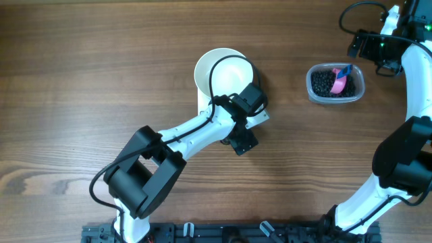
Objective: Scoop item into bowl and weigh 150g on scale
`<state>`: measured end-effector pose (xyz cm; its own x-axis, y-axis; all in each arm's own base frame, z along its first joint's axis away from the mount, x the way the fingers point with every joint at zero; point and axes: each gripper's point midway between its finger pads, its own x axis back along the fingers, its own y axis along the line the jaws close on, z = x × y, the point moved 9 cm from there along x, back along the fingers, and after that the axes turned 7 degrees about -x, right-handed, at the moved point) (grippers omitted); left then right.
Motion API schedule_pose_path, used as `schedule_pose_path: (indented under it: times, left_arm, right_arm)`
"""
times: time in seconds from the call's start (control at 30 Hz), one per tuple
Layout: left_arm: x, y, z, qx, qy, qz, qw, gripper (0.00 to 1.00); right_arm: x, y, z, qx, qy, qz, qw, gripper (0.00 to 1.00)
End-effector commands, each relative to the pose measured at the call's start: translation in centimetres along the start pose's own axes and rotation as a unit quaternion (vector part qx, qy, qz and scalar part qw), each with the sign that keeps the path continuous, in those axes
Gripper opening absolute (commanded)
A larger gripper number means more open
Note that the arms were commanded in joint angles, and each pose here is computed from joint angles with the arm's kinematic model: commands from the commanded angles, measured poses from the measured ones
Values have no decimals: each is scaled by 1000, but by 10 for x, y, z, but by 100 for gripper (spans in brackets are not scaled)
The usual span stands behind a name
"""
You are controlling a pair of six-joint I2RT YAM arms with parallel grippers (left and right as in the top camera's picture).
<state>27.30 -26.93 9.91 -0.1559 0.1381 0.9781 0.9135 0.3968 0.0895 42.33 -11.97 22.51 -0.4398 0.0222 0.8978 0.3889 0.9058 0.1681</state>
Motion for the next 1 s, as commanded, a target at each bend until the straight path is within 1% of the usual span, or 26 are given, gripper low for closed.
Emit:
schedule_pose_path:
  times: [0.0, 0.2, 0.3, 0.37, 0.43, 0.5, 0.6, 0.7, 0.77, 0.83, 0.9, 0.97]
  left_arm:
    - [-31, -2, 14, 8, 45, 10, 999, 100]
    - [-26, 0, 11, 9, 35, 7, 999, 100]
    - [6, -6, -1, 5, -26, 32, 999, 100]
    - [22, -7, -5, 12, -47, 26, 998, 100]
    - [52, -9, -5, 14, -72, 18, 997, 100]
    - [67, -10, -4, 37, -83, 16, 996, 100]
    - [103, -10, 11, 108, -89, 17, 990, 100]
    - [123, 1, 33, 152, -73, 11, 986, 100]
    - [120, 13, 56, 110, -23, 17, 994, 100]
    - [117, 25, 68, 86, -6, 19, 996, 99]
    - [117, 49, 77, 122, -17, 2, 992, 100]
    - [118, 69, 89, 154, -13, -24, 988, 100]
  right_arm:
    - [15, 3, -7, -1, -24, 2, 1000, 100]
    - [15, 3, -7, -1, -24, 2, 1000, 100]
    - [15, 3, -7, -1, -24, 2, 1000, 100]
    - [15, 3, -7, -1, -24, 2, 1000, 100]
    - [15, 3, -7, -1, -24, 2, 1000, 100]
    - [15, 3, -7, -1, -24, 2, 1000, 100]
    - [15, 3, -7, -1, -24, 2, 1000, 100]
    - [15, 3, -7, -1, -24, 2, 1000, 100]
    - [15, 3, -7, -1, -24, 2, 1000, 100]
    - [15, 3, -7, -1, -24, 2, 1000, 100]
    - [15, 3, -7, -1, -24, 2, 1000, 100]
    - [15, 3, -7, -1, -24, 2, 1000, 100]
